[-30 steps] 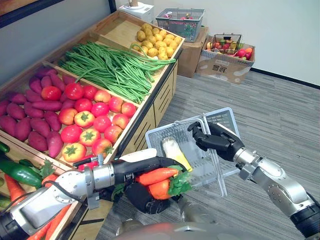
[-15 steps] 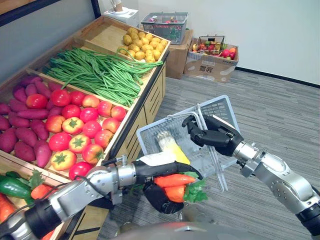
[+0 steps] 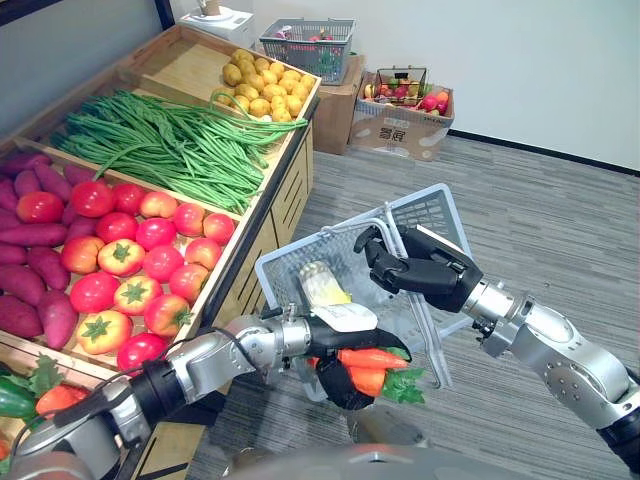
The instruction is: Pick vegetable in the basket
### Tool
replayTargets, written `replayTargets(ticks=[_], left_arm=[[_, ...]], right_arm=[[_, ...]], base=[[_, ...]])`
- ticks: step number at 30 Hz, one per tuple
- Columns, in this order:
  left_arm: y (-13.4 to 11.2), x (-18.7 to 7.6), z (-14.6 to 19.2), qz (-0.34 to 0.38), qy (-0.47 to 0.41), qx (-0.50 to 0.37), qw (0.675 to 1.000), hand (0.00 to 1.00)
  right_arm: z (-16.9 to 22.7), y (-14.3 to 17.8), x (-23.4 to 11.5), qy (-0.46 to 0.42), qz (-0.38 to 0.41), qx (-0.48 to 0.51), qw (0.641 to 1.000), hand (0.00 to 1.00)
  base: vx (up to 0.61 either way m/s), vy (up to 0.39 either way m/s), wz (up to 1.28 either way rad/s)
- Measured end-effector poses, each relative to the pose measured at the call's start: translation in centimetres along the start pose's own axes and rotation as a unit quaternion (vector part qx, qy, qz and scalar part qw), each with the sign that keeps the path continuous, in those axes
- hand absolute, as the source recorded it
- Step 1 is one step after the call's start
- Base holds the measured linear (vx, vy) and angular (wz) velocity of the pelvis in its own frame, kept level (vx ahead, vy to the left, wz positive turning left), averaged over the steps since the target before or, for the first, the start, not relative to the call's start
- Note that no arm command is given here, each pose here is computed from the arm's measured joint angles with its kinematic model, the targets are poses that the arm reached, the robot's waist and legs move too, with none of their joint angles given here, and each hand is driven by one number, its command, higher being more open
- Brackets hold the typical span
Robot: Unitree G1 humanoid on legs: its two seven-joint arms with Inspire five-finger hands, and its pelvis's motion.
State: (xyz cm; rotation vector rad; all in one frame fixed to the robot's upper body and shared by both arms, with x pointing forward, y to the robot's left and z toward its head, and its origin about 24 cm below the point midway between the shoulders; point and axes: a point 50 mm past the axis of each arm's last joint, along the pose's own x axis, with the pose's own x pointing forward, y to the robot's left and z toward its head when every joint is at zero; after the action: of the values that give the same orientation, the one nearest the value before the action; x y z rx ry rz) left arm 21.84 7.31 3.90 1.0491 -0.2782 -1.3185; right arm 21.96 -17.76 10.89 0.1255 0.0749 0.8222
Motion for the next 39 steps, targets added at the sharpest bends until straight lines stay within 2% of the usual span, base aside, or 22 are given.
replayTargets(ticks=[11, 19, 24, 25, 29, 39], left_arm=[[3.3, 0.8, 0.4, 0.050, -0.004, 0.140, 0.989, 0.00], [3.4, 1.1, 0.7, 0.047, -0.014, 0.218, 0.975, 0.00], [1.8, 1.1, 0.7, 0.011, -0.021, 0.246, 0.969, 0.00], [1.3, 1.1, 0.7, 0.001, -0.024, 0.245, 0.969, 1.00], [-0.8, 1.2, 0.5, -0.062, -0.032, 0.253, 0.965, 1.00], [-0.9, 1.2, 0.6, -0.072, -0.031, 0.253, 0.964, 1.00]], right_arm=[[0.6, 0.4, -0.2, 0.002, 0.017, -0.004, 1.000, 0.00], [0.8, 0.1, -0.6, 0.020, 0.014, -0.018, 1.000, 0.00], [0.7, 0.0, -0.8, 0.035, 0.016, -0.024, 0.999, 0.00], [0.7, 0.0, -0.8, 0.035, 0.016, -0.024, 0.999, 0.00], [0.7, 0.0, -0.8, 0.035, 0.016, -0.024, 0.999, 0.00], [0.7, 0.0, -0.8, 0.036, 0.016, -0.024, 0.999, 0.00]], base=[[0.06, 0.084, 0.02], [0.01, 0.013, 0.01], [0.00, 0.000, -0.02], [0.00, 0.000, -0.03], [0.00, 0.000, -0.01], [0.00, 0.000, 0.00]])
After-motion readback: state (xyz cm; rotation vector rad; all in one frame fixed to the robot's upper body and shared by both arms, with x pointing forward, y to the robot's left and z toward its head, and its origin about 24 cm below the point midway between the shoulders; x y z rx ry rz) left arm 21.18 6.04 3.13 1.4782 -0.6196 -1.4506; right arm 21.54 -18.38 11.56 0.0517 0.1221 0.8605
